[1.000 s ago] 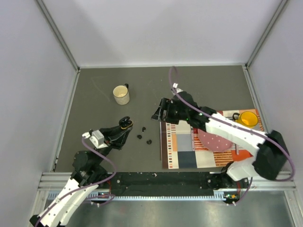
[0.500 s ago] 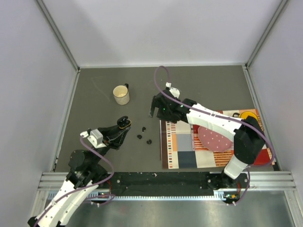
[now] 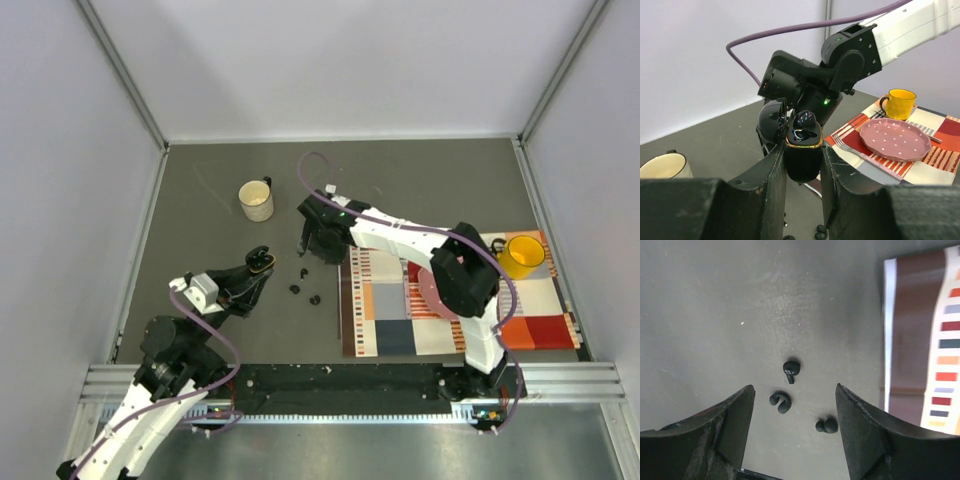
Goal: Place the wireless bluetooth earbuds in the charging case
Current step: Pick up the earbud from the center of the board, then place the earbud in the charging case.
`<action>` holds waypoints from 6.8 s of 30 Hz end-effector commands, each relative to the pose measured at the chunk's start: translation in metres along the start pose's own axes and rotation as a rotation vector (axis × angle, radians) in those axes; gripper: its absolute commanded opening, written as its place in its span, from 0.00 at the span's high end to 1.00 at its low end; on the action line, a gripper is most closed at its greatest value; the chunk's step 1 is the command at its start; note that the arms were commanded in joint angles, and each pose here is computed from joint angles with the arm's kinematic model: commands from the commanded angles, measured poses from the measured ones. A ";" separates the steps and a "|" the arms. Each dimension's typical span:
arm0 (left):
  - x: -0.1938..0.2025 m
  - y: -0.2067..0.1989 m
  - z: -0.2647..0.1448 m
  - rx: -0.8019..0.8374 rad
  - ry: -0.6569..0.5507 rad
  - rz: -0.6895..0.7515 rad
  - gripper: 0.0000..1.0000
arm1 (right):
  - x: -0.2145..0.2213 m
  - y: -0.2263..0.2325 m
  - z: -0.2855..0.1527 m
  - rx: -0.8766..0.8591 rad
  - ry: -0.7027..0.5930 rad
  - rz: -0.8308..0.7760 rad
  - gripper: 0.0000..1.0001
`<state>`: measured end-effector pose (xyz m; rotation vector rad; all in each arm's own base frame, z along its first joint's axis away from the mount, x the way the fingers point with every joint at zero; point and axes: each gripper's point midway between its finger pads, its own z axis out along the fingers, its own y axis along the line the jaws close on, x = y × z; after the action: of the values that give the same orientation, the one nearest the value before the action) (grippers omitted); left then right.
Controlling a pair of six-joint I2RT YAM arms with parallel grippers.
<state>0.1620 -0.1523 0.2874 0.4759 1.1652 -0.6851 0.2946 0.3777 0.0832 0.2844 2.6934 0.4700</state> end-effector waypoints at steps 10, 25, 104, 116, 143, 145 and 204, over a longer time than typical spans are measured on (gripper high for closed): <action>-0.065 -0.005 -0.025 -0.001 -0.215 0.045 1.00 | 0.018 0.026 0.020 0.022 0.020 0.021 0.47; -0.067 -0.004 -0.026 -0.004 -0.212 0.060 1.00 | 0.027 0.021 0.046 0.059 0.047 0.027 0.57; -0.063 -0.003 -0.019 -0.014 -0.273 -0.072 1.00 | -0.063 0.066 -0.283 -0.924 -0.758 -0.123 1.00; -0.060 -0.013 -0.012 0.054 -0.283 -0.045 1.00 | -0.001 0.116 -0.351 -1.263 -0.812 -0.432 1.00; -0.057 -0.021 -0.007 0.107 -0.286 -0.016 1.00 | 0.061 0.157 -0.331 -1.323 -0.722 -0.648 1.00; -0.058 -0.022 -0.007 0.108 -0.289 -0.015 1.00 | 0.061 0.158 -0.329 -1.317 -0.719 -0.644 1.00; -0.068 -0.015 -0.010 0.068 -0.341 -0.011 1.00 | 0.058 0.154 -0.283 -1.083 -0.725 -0.711 0.88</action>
<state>0.1546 -0.1585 0.3083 0.4314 1.0097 -0.7800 0.1426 0.4544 0.3500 -0.6769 1.4064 1.2068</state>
